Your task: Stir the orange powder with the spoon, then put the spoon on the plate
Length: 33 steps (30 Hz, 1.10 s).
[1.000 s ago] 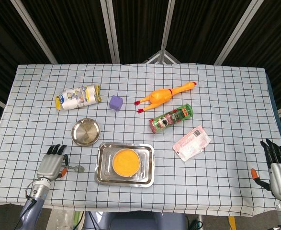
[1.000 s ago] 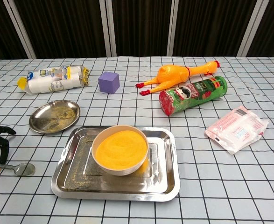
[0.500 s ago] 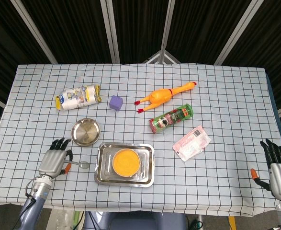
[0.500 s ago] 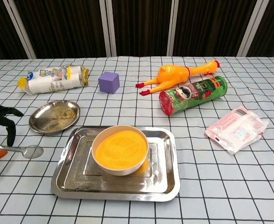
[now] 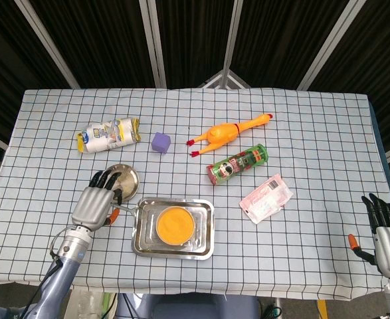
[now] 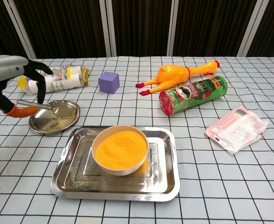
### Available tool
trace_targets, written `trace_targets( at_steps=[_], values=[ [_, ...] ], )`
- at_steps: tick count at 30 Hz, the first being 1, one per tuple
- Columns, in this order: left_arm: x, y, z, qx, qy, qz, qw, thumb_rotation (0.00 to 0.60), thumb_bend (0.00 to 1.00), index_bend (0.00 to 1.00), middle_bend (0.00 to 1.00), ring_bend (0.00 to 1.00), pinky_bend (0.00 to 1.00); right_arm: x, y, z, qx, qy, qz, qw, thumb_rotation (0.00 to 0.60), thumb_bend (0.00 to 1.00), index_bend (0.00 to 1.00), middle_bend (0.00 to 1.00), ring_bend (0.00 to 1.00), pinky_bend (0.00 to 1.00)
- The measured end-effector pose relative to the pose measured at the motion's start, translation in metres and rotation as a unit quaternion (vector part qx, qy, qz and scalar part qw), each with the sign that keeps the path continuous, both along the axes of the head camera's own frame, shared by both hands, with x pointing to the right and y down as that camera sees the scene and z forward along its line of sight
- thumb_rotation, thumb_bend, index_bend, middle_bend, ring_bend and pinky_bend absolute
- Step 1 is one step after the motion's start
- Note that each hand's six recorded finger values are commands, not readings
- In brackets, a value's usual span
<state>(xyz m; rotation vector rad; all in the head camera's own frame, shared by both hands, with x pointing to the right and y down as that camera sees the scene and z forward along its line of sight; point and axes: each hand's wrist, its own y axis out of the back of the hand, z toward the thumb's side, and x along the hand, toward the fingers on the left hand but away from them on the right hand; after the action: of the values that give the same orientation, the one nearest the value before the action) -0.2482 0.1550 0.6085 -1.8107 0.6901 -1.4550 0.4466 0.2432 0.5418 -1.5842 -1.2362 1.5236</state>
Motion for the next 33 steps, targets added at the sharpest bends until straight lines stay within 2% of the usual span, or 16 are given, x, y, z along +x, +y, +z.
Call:
trace_targets(
  at_steps=[6,13,19,24,29,33],
  values=[
    [0.044,-0.004,0.008,-0.027,-0.008,0.026,0.9993,0.6,0.52,0.51,0.08,0.0,0.0,0.001,-0.001,0.0,0.001,-0.004,0.003,1.0,0.6,0.41,0.0,0.0,0.0,0.0],
    [0.093,0.005,0.022,-0.053,-0.027,0.061,0.9964,0.6,0.52,0.5,0.08,0.0,0.0,0.003,-0.003,0.002,-0.001,-0.006,0.007,1.0,0.6,0.41,0.0,0.0,0.0,0.0],
    [0.102,0.01,0.033,-0.062,-0.049,0.065,0.9948,0.6,0.51,0.47,0.06,0.0,0.0,0.003,-0.004,0.003,-0.001,-0.006,0.011,0.9999,0.6,0.41,0.0,0.0,0.0,0.0],
    [0.105,0.012,0.036,-0.064,-0.056,0.064,0.9943,0.6,0.44,0.4,0.03,0.0,0.0,0.003,-0.004,0.003,-0.001,-0.007,0.011,0.9999,0.6,0.41,0.0,0.0,0.0,0.0],
    [0.106,0.013,0.035,-0.068,-0.044,0.057,0.9951,0.6,0.34,0.31,0.0,0.0,0.0,0.003,-0.004,0.002,-0.001,-0.006,0.012,0.9999,0.6,0.41,0.0,0.0,0.0,0.0],
    [0.106,0.011,0.026,-0.066,-0.018,0.04,0.9968,0.6,0.3,0.26,0.0,0.0,0.0,0.003,-0.004,0.002,-0.001,-0.006,0.011,0.9999,0.6,0.41,0.0,0.0,0.0,0.0]
  ],
)
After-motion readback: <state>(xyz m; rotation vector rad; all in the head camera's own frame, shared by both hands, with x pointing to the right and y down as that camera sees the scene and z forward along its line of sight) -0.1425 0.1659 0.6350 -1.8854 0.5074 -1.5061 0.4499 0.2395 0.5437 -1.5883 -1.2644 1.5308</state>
